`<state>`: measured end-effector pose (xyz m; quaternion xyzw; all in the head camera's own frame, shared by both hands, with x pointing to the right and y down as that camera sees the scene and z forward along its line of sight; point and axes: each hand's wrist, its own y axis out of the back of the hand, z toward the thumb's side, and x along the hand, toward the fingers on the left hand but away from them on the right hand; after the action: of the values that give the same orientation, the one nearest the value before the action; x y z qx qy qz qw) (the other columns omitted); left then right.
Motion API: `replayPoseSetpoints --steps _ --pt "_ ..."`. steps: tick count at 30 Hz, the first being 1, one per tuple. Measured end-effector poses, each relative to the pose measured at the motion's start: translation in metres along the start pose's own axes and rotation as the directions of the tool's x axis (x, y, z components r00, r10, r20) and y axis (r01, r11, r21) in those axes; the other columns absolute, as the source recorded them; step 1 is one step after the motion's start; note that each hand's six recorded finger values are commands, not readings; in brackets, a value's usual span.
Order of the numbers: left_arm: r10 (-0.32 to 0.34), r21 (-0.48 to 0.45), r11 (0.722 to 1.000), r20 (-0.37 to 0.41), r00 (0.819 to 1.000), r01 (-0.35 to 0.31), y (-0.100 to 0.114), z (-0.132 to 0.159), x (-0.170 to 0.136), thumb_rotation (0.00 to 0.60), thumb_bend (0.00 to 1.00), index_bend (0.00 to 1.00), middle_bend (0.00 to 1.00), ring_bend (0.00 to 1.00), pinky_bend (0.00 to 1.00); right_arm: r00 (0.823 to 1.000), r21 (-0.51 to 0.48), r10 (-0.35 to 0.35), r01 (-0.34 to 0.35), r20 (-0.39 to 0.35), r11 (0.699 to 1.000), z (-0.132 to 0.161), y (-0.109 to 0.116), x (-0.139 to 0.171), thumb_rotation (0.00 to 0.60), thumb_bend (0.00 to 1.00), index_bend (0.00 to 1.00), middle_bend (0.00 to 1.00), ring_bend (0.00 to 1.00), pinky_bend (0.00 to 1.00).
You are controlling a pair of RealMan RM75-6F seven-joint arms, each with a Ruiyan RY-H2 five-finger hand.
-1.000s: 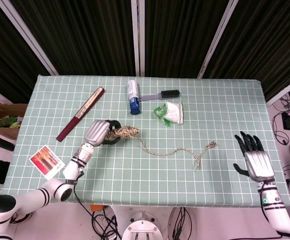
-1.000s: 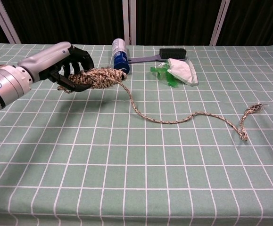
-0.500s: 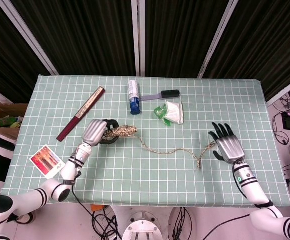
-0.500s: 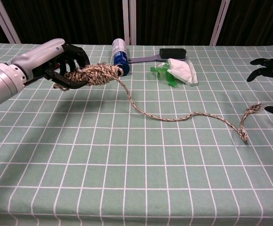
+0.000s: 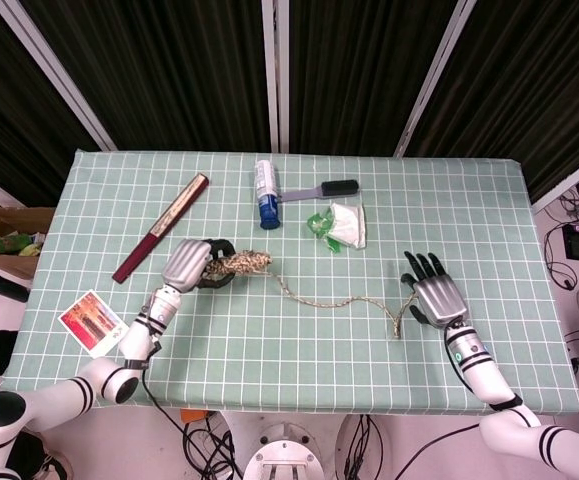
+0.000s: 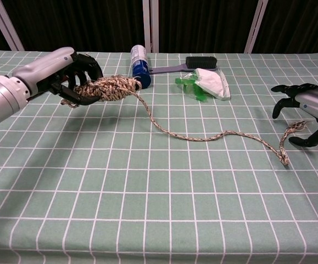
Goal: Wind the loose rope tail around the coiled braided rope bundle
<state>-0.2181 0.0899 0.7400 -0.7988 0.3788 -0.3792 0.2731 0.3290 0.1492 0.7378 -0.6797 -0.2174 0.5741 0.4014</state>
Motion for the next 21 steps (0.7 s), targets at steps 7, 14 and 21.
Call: replayPoseSetpoints --steps 7,14,21 --pt "-0.003 0.004 1.0 -0.004 1.0 0.003 -0.0013 -0.0009 0.0001 0.6 0.43 0.65 0.64 0.54 0.64 1.0 -0.025 -0.009 0.009 -0.002 1.0 -0.0005 -0.0022 -0.0032 0.6 0.28 0.43 0.0 0.0 0.0" --pt "-0.002 0.004 1.0 -0.008 1.0 0.002 -0.0002 -0.0014 0.001 0.6 0.44 0.65 0.64 0.54 0.64 1.0 -0.024 -0.003 0.003 0.007 1.0 -0.0032 -0.0062 -0.0043 0.6 0.32 0.44 0.0 0.0 0.0" --pt "-0.006 0.003 1.0 -0.014 1.0 0.006 -0.0012 -0.0035 0.0 0.6 0.44 0.65 0.64 0.54 0.64 1.0 -0.014 -0.002 0.003 0.024 1.0 -0.008 -0.0078 -0.0053 0.6 0.33 0.46 0.0 0.0 0.0"
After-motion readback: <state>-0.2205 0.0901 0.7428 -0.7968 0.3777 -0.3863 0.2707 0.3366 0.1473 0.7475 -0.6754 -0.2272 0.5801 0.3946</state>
